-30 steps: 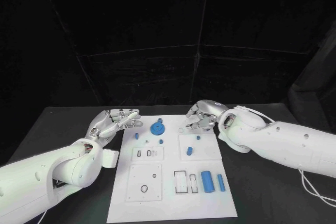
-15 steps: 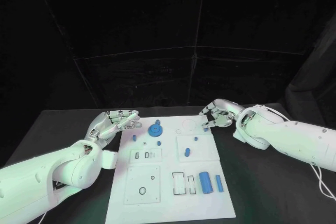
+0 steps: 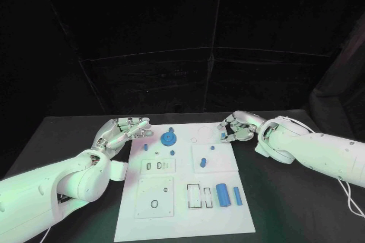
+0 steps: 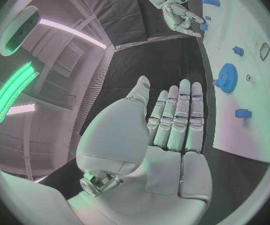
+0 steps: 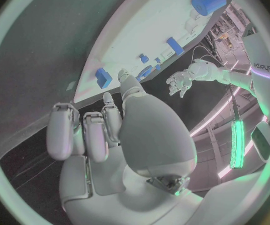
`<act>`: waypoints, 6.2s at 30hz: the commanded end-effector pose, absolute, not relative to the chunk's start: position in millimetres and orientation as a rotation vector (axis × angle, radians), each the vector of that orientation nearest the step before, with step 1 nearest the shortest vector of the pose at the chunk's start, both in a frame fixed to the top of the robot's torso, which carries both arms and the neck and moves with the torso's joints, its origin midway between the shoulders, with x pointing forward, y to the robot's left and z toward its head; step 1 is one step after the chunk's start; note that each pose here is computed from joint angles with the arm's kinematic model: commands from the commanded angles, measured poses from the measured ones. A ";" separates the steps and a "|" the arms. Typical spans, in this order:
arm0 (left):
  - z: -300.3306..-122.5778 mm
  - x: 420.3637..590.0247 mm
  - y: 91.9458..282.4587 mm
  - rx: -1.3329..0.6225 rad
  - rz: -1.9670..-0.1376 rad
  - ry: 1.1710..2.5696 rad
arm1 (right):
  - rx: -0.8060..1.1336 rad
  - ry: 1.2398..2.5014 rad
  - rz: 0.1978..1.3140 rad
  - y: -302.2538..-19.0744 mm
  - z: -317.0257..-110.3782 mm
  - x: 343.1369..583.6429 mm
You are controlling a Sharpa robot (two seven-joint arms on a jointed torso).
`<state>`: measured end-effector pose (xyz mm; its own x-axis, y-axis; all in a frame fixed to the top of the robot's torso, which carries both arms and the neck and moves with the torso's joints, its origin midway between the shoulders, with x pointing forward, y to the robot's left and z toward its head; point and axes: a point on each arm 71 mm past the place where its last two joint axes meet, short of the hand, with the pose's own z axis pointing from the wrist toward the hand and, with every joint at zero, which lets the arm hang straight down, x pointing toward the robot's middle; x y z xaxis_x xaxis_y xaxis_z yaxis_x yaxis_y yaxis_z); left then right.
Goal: Assemble the parts on the task board
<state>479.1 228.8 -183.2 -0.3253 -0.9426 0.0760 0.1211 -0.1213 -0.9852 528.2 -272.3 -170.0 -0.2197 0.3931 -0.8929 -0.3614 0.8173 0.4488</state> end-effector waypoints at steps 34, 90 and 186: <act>-183.6 479.6 228.4 -0.996 -1.597 1.292 | 0.028 1.699 0.683 -278.3 -184.5 531.0; -184.6 481.8 232.4 -1.059 -1.603 1.284 | -0.201 1.678 0.718 -78.9 -178.5 470.9; -191.4 483.2 235.5 -0.995 -1.514 1.431 | -0.114 1.500 1.049 -89.7 -168.5 439.6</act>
<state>483.7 238.3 -189.1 -0.3154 -0.9454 0.0821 0.0657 -0.1081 -0.9920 442.1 -90.5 -178.7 -0.2064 0.3921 -0.8965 -0.5795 0.6893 0.4349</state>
